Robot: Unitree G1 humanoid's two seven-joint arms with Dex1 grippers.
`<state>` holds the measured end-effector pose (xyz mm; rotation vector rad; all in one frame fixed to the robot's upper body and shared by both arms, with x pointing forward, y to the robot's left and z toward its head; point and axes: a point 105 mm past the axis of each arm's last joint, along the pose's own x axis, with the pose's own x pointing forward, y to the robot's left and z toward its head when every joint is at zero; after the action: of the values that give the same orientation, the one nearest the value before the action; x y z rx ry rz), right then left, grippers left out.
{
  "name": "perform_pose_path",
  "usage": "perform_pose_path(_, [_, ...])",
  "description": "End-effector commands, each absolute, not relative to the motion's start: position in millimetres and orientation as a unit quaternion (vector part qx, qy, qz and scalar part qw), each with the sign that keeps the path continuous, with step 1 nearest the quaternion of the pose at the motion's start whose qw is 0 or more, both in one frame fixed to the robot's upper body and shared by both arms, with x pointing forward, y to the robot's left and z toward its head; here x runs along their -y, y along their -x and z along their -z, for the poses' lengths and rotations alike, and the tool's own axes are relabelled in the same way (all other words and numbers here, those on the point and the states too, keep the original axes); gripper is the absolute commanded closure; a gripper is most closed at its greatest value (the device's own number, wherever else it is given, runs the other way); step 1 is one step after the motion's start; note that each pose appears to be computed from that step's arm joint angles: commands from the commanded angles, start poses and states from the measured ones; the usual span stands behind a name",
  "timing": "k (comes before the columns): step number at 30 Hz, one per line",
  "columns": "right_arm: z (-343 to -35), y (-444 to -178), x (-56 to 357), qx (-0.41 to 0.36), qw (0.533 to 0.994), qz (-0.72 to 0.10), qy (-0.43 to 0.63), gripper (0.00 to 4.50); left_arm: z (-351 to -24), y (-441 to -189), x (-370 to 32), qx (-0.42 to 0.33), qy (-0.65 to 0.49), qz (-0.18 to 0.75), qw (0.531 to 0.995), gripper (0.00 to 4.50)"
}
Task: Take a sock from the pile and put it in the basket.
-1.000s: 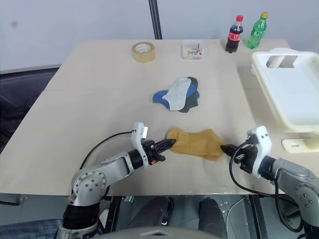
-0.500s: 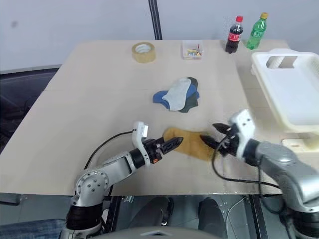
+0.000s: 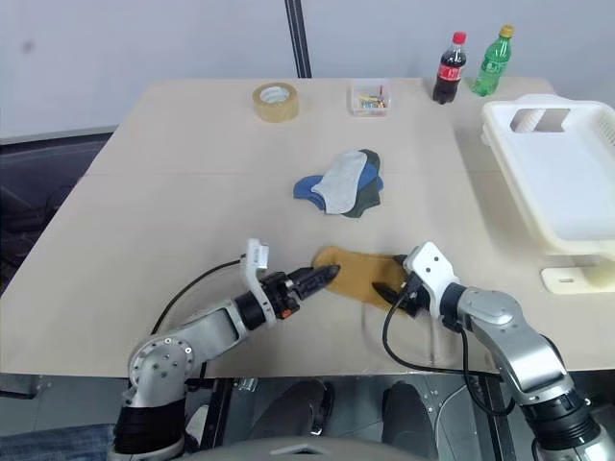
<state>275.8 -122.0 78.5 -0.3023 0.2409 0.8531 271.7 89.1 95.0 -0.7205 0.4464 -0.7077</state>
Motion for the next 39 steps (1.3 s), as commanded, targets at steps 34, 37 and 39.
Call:
perform_pose_path(34, [-73.4, -280.5, 117.5, -0.112, 0.888, -0.411, 0.175, 0.91, -106.1, -288.5, -49.0, -0.229, 0.290, 0.556, 0.744, 0.01])
perform_pose_path(37, [-72.4, -281.1, 119.9, -0.112, 0.889, -0.405, 0.182, 0.91, -110.9, -286.6, -46.7, -0.218, 0.287, 0.568, 0.740, 0.01])
perform_pose_path(39, [-73.1, -281.4, 121.3, -0.111, 0.891, -0.400, 0.182, 0.91, -118.8, -281.7, -42.6, -0.207, 0.292, 0.585, 0.727, 0.01])
